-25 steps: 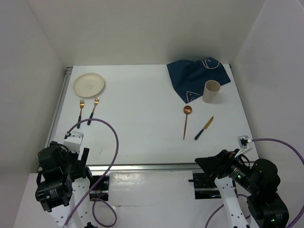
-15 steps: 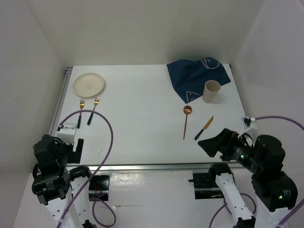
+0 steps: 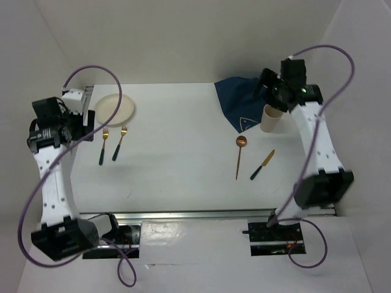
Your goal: Set the dinner table for one person
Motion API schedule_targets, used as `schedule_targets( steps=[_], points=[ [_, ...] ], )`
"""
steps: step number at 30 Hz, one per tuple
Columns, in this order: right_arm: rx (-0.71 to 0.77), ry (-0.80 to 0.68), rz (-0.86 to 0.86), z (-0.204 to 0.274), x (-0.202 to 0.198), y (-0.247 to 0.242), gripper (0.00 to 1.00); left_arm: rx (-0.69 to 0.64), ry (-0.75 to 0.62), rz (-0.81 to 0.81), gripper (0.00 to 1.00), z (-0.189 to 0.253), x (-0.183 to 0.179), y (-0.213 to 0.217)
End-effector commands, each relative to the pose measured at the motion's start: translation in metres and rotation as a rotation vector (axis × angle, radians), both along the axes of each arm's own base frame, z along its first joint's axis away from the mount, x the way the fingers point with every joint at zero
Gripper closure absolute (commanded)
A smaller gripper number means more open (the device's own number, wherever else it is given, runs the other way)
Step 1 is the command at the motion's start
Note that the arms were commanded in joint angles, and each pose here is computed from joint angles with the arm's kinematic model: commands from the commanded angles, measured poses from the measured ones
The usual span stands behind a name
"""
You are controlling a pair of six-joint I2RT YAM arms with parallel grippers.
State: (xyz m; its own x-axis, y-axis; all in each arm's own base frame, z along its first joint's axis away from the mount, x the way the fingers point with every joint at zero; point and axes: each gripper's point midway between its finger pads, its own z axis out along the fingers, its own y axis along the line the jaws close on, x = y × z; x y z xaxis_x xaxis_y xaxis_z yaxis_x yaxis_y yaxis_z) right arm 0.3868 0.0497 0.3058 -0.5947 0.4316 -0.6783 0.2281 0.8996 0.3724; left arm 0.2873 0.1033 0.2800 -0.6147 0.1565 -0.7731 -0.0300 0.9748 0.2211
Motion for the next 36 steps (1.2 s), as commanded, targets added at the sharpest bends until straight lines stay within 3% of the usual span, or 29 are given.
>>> schedule_targets(
  steps=[1, 2, 4, 6, 8, 10, 11, 12, 17, 22, 25, 26, 32, 34, 36],
  points=[
    [-0.114, -0.161, 0.005, 0.019, 0.085, -0.008, 0.0, -0.042, -0.046, -0.023, 0.07, 0.008, 0.037, -0.003],
    [-0.132, -0.097, 0.045, -0.018, 0.113, -0.003, 0.0, -0.061, 0.003, -0.022, 0.09, -0.009, 0.048, 0.001],
    [-0.136, -0.142, 0.099, -0.017, 0.146, 0.015, 0.0, -0.074, 0.035, -0.016, 0.09, -0.018, 0.059, 0.003],
    [-0.194, -0.088, 0.163, -0.067, 0.177, 0.031, 0.0, -0.07, 0.094, -0.004, 0.1, -0.037, 0.07, 0.002],
    [-0.268, -0.088, 0.219, -0.086, 0.193, 0.059, 0.0, -0.041, 0.114, -0.005, 0.1, -0.043, 0.076, -0.002],
    [-0.365, -0.027, 0.298, -0.142, 0.206, 0.089, 0.0, -0.007, 0.113, -0.038, 0.1, -0.045, 0.085, -0.014],
    [-0.409, -0.05, 0.269, -0.138, 0.217, 0.09, 0.0, 0.001, 0.114, -0.053, 0.1, -0.045, 0.085, -0.017],
    [-0.441, 0.011, 0.287, -0.175, 0.22, 0.093, 0.0, -0.012, 0.122, -0.075, 0.1, -0.049, 0.088, -0.023],
    [-0.449, 0.061, 0.307, -0.22, 0.221, 0.1, 0.0, -0.062, 0.163, -0.098, 0.1, -0.055, 0.1, -0.031],
    [-0.533, 0.251, 0.293, -0.3, 0.197, 0.079, 0.0, -0.08, 0.178, -0.086, 0.1, -0.057, 0.112, -0.03],
    [-0.605, 0.313, 0.252, -0.321, 0.188, 0.067, 0.02, -0.08, 0.178, -0.085, 0.1, -0.057, 0.118, -0.029],
    [-0.602, 0.338, 0.265, -0.33, 0.181, 0.067, 0.06, -0.076, 0.165, -0.095, 0.1, -0.052, 0.121, -0.032],
    [-0.489, 0.358, 0.414, -0.354, 0.167, 0.093, 0.65, -0.086, 0.174, -0.088, 0.1, -0.056, 0.122, -0.032],
    [-0.45, 0.333, 0.455, -0.351, 0.171, 0.104, 1.0, -0.086, 0.174, -0.088, 0.1, -0.056, 0.122, -0.032],
    [-0.417, 0.308, 0.487, -0.345, 0.173, 0.118, 1.0, -0.088, 0.183, -0.087, 0.1, -0.059, 0.12, -0.033]
  ],
)
